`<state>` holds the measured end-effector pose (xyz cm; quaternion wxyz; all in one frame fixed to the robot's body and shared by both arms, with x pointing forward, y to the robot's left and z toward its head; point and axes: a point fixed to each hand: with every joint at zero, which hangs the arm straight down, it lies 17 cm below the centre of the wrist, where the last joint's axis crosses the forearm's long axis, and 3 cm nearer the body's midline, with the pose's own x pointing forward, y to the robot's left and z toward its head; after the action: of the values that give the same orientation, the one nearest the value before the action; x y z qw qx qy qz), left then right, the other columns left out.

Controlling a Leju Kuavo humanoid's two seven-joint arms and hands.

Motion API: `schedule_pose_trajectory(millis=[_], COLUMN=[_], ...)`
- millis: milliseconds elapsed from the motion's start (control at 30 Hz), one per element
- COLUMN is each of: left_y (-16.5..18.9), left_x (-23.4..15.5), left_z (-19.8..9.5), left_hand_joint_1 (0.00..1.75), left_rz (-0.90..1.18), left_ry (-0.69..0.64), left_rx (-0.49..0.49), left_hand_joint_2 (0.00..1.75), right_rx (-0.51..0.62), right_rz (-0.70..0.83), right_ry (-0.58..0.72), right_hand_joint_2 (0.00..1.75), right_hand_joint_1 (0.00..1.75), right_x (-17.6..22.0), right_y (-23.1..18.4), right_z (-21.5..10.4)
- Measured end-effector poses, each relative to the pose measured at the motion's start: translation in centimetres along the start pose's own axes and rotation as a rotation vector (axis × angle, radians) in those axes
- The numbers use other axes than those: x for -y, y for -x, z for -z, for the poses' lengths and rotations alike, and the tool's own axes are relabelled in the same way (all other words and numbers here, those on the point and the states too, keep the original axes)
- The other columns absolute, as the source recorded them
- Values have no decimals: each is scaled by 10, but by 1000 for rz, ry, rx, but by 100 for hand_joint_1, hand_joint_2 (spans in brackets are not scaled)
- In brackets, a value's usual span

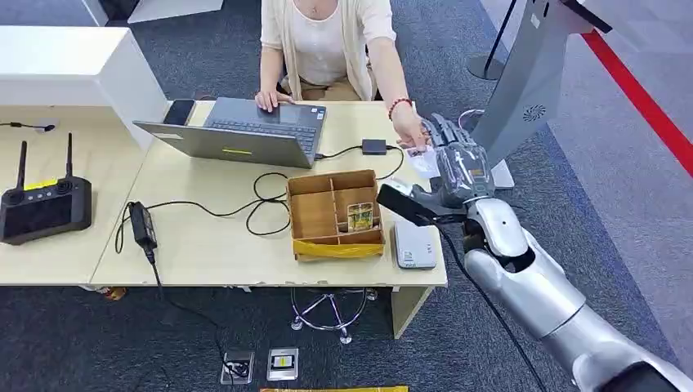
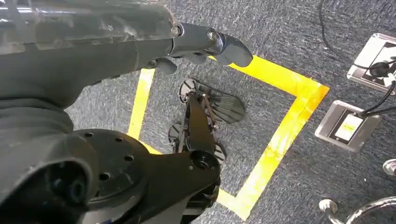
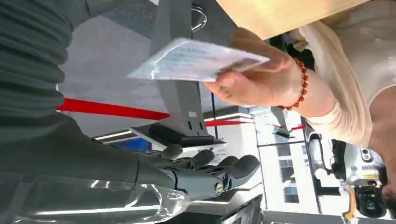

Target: Pass the card to the sensor for recognition and then transmit it.

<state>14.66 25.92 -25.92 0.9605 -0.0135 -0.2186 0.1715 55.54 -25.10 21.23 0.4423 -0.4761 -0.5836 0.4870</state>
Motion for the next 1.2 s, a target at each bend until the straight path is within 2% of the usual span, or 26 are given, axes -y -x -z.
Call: schedule_pose_trajectory(millis=[1200], left_y=[7], left_x=[6], left_z=[-1], left_hand_joint_1=[0], left_rz=[37], left_ry=[7], left_rx=[-14], left_hand_joint_2=[0], right_rx=[-36], right_rz=[-17], right_ry=[10], right_hand_joint_2=[175], right_hand_joint_1=[0], right_x=[7], right_y=[11], right_z=[8])
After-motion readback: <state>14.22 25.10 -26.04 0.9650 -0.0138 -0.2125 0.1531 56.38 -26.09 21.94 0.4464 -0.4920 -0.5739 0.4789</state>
